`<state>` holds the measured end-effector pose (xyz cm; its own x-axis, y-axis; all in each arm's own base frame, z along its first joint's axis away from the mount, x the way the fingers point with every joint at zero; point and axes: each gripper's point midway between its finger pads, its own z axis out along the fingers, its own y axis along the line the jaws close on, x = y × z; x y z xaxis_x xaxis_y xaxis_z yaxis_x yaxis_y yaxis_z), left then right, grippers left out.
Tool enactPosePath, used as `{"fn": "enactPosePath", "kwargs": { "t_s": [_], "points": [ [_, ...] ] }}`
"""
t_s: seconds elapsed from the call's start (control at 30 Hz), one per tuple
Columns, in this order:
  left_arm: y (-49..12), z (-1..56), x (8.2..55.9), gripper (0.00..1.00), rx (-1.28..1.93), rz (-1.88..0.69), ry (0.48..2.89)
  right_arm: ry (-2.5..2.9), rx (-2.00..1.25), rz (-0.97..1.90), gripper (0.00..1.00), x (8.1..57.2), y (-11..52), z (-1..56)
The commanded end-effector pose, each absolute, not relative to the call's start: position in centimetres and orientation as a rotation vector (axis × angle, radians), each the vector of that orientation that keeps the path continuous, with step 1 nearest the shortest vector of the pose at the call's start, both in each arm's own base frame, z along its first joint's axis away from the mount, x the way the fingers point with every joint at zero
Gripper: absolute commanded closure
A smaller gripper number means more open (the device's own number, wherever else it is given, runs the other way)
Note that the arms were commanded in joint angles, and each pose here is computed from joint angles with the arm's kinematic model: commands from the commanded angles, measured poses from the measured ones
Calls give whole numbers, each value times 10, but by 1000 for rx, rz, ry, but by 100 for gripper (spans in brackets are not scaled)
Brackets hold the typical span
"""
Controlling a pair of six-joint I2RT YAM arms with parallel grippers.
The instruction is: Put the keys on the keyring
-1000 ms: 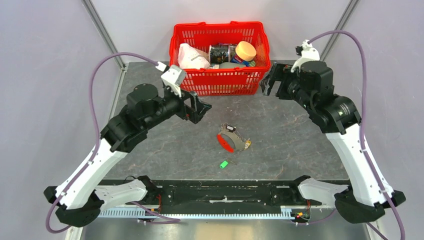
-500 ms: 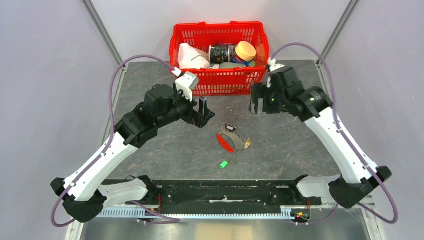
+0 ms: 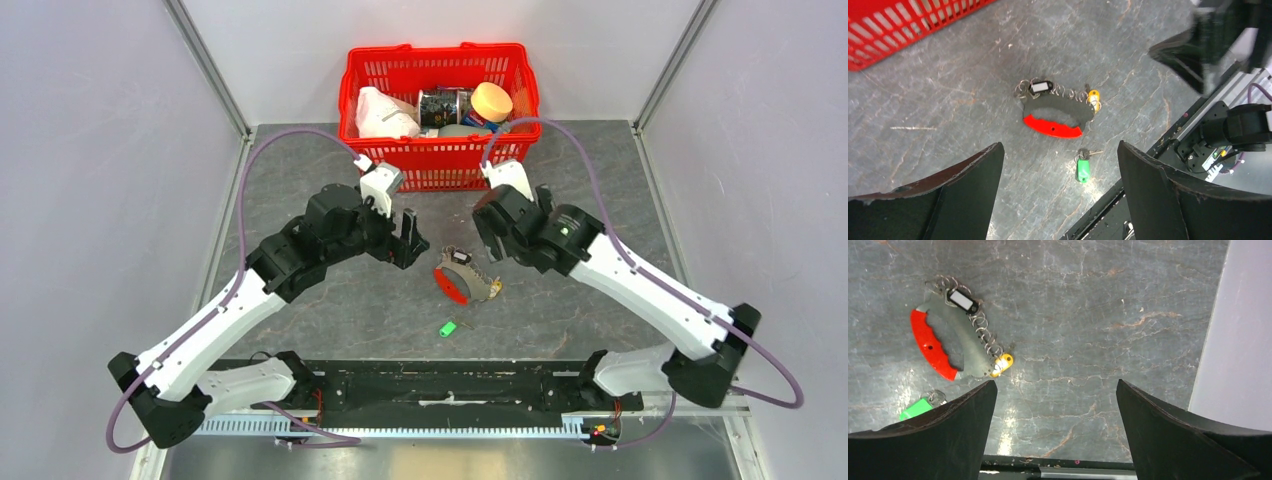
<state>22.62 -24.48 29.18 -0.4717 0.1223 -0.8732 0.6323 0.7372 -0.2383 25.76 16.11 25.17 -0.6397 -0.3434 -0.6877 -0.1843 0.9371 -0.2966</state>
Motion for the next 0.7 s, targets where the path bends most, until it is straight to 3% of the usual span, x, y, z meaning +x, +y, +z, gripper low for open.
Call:
{"fn": "enactPosePath", "kwargs": {
  "t_s": [0.0, 0.2, 0.43, 0.67],
  "points": [
    [-245, 292, 232, 10, 450, -713, 1982, 2145, -346, -67, 3, 259, 169, 274],
    [-251, 266, 240, 10, 405, -713, 2026, 2192, -357, -27, 3, 261, 163, 253],
    [-258, 238, 245, 12, 363, -728, 2060, 2330, -237, 230, 4, 270, 156, 218],
    [-269, 217, 234, 15, 360, -823, 2101, 2481, -139, 398, 13, 261, 171, 170]
  ]
}}
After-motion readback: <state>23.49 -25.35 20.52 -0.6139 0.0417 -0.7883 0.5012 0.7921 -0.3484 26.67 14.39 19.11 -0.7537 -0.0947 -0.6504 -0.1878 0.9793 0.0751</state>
